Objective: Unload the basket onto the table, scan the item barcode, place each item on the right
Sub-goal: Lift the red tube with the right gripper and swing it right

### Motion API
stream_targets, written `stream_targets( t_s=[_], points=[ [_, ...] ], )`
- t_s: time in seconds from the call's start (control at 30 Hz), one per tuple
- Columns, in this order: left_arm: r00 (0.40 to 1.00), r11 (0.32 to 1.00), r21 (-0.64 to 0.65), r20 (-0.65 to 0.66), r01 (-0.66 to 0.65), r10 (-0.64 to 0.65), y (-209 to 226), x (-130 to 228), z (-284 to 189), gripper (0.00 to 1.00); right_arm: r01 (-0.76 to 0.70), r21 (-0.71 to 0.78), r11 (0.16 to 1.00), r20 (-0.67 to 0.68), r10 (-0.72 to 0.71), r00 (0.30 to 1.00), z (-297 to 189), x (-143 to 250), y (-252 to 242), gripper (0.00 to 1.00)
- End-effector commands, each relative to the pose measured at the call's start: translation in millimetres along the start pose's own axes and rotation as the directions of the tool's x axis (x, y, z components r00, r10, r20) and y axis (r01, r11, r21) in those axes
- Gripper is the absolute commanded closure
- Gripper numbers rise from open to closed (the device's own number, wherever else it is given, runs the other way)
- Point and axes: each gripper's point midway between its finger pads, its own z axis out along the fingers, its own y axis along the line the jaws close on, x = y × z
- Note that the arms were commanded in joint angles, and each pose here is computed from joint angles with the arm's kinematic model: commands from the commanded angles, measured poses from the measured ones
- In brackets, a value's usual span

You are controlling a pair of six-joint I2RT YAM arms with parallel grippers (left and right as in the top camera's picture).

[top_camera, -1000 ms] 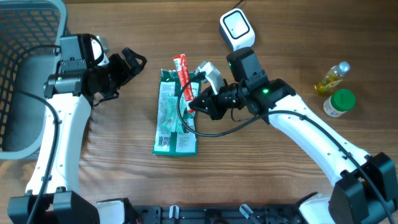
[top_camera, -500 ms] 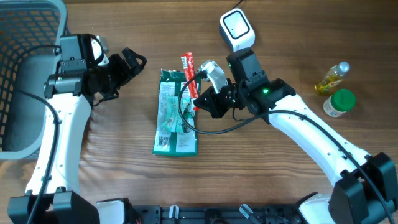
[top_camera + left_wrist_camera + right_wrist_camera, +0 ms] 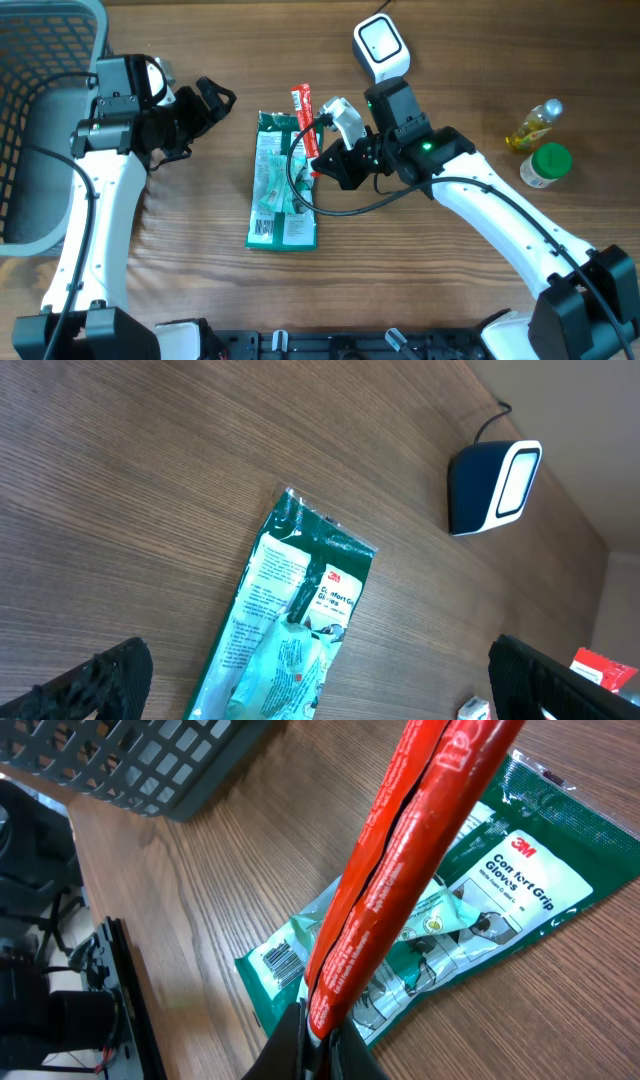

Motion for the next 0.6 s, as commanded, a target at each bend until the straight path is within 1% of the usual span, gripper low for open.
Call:
stream_targets(
  t_s=[0.0,0.1,0.23,0.27,0.4,0.5,0.57],
  points=[
    [0.999,1.000,0.006,0.033,-0.018,0.018,-4,-6,-9,0.00,-0.010,0.009,1.000,-0.003,0.010,1.000,3,1,-4,0.96],
    [0.999,1.000,0.006,0.033,-0.018,0.018,-4,-6,-9,0.00,-0.029,0.033,0.999,-0.011,0.029,1.000,3,3,-8,0.96],
    [0.999,1.000,0.006,0.033,-0.017,0.017,-4,-6,-9,0.00,-0.094,0.183,0.979,-0.020,0.099,0.995,-9,4,-37,0.96],
    [0.999,1.000,0.006,0.033,-0.018,0.018,-4,-6,-9,0.00,-0.107,0.209,0.972,-0.025,0.115,0.993,-23,0,-43,0.96],
    [0.999,1.000,0.006,0.033,-0.017,0.017,-4,-6,-9,0.00,-0.079,0.271,0.959,-0.059,0.099,0.993,-66,-19,-49,0.96],
    [0.999,1.000,0.006,0.033,-0.017,0.017,-4,-6,-9,0.00,-0.028,0.413,0.910,-0.097,0.074,0.993,-109,-37,-62,0.96],
    [0.999,1.000,0.006,0.033,-0.018,0.018,-4,-6,-9,0.00,0.021,0.523,0.852,-0.127,0.053,0.991,-133,-46,-74,0.96]
  ],
)
